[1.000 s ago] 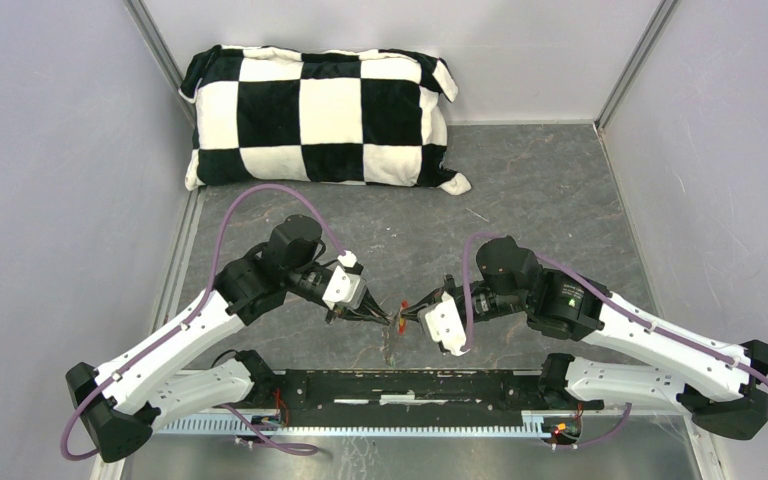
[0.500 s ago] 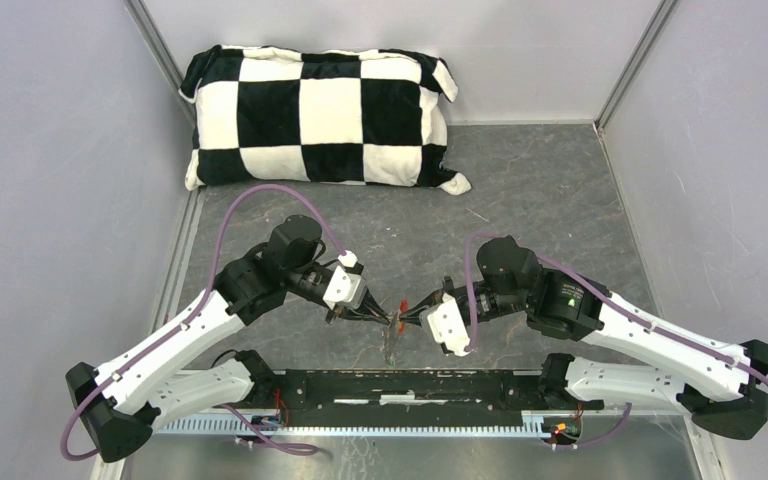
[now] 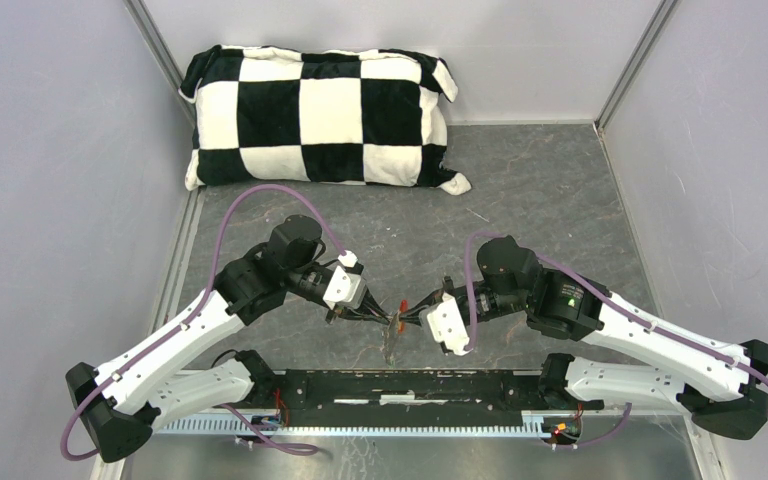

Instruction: Put the keys on the keyring

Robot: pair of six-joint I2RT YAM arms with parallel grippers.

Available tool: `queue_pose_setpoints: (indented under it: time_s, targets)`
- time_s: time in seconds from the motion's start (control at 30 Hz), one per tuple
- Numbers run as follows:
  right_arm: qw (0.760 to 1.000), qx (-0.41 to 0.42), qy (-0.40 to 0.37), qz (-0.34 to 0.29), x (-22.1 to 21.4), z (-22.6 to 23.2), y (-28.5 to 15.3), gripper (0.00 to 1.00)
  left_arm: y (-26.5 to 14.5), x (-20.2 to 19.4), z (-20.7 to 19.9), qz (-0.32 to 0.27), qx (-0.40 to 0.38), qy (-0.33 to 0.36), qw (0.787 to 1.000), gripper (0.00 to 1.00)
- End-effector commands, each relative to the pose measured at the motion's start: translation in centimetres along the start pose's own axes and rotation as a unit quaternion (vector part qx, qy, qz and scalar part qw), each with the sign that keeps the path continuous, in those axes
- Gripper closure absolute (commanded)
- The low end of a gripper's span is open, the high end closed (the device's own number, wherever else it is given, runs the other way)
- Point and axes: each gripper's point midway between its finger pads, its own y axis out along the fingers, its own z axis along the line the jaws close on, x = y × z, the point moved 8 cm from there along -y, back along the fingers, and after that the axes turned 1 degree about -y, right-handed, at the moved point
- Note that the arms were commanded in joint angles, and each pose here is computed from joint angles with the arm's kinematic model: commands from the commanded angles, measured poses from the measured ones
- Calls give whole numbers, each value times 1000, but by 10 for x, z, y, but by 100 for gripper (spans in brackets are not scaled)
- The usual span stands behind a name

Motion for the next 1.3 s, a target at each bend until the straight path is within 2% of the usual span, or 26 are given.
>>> queue_pose_setpoints:
  time_s: [0.0, 0.33, 0.6, 1.27]
  targets:
    - [1000, -26, 9, 10, -4, -3, -2, 100, -3, 15, 1, -17, 2, 43, 999, 98]
    - [999, -34, 16, 14, -5, -8, -3, 100, -5, 11, -2, -9, -5, 63, 998, 98]
    - [1000, -17, 22, -10, -1, -8, 3, 100, -5, 9, 3, 3, 6, 77, 997, 98]
    - [1000, -3, 20, -23, -2, -3, 5, 100, -4, 12, 9, -1, 25, 55, 998, 98]
